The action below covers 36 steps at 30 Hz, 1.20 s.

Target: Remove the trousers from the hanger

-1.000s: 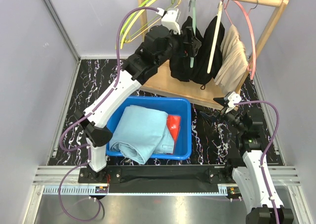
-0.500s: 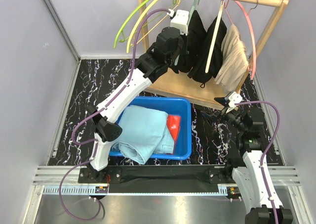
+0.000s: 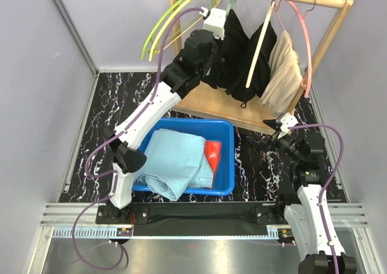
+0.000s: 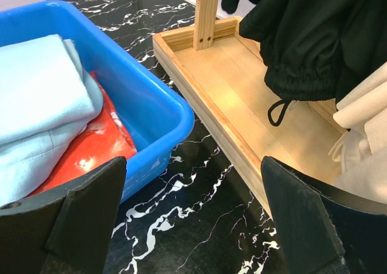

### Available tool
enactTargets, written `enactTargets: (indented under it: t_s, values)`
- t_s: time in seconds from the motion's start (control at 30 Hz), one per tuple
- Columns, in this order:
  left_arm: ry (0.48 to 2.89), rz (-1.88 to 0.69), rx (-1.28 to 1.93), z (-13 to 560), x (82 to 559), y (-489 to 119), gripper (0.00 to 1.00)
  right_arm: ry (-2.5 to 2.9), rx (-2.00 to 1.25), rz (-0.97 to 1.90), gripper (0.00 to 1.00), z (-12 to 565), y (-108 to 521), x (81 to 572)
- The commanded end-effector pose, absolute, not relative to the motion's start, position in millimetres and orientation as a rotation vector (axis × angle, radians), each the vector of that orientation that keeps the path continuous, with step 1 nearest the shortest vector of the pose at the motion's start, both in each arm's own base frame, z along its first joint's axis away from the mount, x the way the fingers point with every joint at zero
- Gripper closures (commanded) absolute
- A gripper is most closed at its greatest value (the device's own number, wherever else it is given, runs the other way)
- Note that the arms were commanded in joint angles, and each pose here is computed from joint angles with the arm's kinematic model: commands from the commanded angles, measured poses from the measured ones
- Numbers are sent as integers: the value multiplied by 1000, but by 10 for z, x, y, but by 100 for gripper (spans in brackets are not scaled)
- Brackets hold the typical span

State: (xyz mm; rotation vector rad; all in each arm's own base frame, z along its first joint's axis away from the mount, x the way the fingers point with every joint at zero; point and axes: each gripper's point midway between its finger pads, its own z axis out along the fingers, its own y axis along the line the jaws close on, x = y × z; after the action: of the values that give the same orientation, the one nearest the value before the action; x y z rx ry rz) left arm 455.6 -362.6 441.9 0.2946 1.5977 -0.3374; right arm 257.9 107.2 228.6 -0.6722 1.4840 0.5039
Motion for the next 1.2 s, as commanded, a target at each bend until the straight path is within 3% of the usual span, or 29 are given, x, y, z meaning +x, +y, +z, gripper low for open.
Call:
enactTargets:
  t_s: [0.0,0.33,0.7,1.17]
  values:
    - [1243,-495,120,5874,4181,-3135,100,1427,-725,487,0,2428,1088,2546]
    - [1181,-619,126,6181,3951,-2961,100,1440,-734,500,0,2387,1093,2546]
    - [1230,-664,214,6058,3645,-2851,100,1408,-794,556,0,2480,1186,2443]
    - [1314,-728,264,5699,3289,-2719,100,1283,-1224,461,0,2673,1626,2362]
